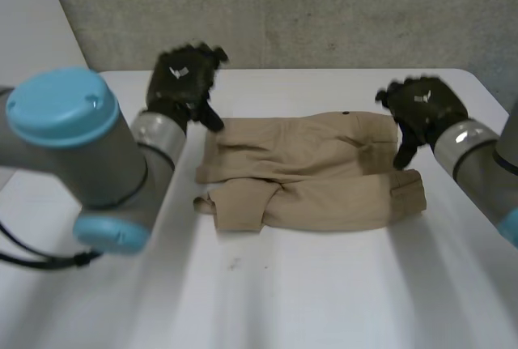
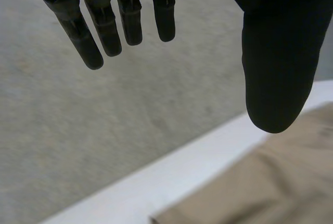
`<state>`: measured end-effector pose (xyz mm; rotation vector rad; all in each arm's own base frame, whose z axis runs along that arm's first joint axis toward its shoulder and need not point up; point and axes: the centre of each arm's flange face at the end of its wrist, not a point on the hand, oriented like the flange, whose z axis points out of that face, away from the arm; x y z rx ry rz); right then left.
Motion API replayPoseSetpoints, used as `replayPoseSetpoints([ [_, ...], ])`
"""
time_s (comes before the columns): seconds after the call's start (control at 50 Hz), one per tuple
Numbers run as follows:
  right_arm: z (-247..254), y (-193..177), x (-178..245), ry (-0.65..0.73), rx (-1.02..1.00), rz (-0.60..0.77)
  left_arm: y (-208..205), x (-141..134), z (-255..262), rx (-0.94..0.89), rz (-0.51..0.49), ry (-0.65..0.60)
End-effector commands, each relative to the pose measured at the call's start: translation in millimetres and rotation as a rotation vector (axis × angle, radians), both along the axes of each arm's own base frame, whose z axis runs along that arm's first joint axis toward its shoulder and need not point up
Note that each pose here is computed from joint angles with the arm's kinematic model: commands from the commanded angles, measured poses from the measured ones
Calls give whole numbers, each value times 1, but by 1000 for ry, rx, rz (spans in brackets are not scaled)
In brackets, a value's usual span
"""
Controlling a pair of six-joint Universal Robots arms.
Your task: Fold the shorts.
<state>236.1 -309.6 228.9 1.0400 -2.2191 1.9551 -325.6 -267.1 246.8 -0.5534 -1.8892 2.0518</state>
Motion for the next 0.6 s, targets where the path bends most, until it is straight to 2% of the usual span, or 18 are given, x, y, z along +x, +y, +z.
replayPoseSetpoints([
  [0.02,-26,18,-14,33,172,11,62,0,-28,141,-94,-103],
  [0.16,-45,16,-23,58,170,-8,81,0,-57,221,-119,-172],
  [0.3,-72,5,-23,89,127,-18,73,-4,-91,287,-113,-223],
  [0.4,-73,2,-26,98,115,-53,63,-12,-110,305,-108,-238],
  [0.48,-71,1,-29,106,108,-81,46,-10,-112,296,-75,-224],
  [0.6,-72,4,-30,112,116,-88,10,13,-105,260,70,-188],
])
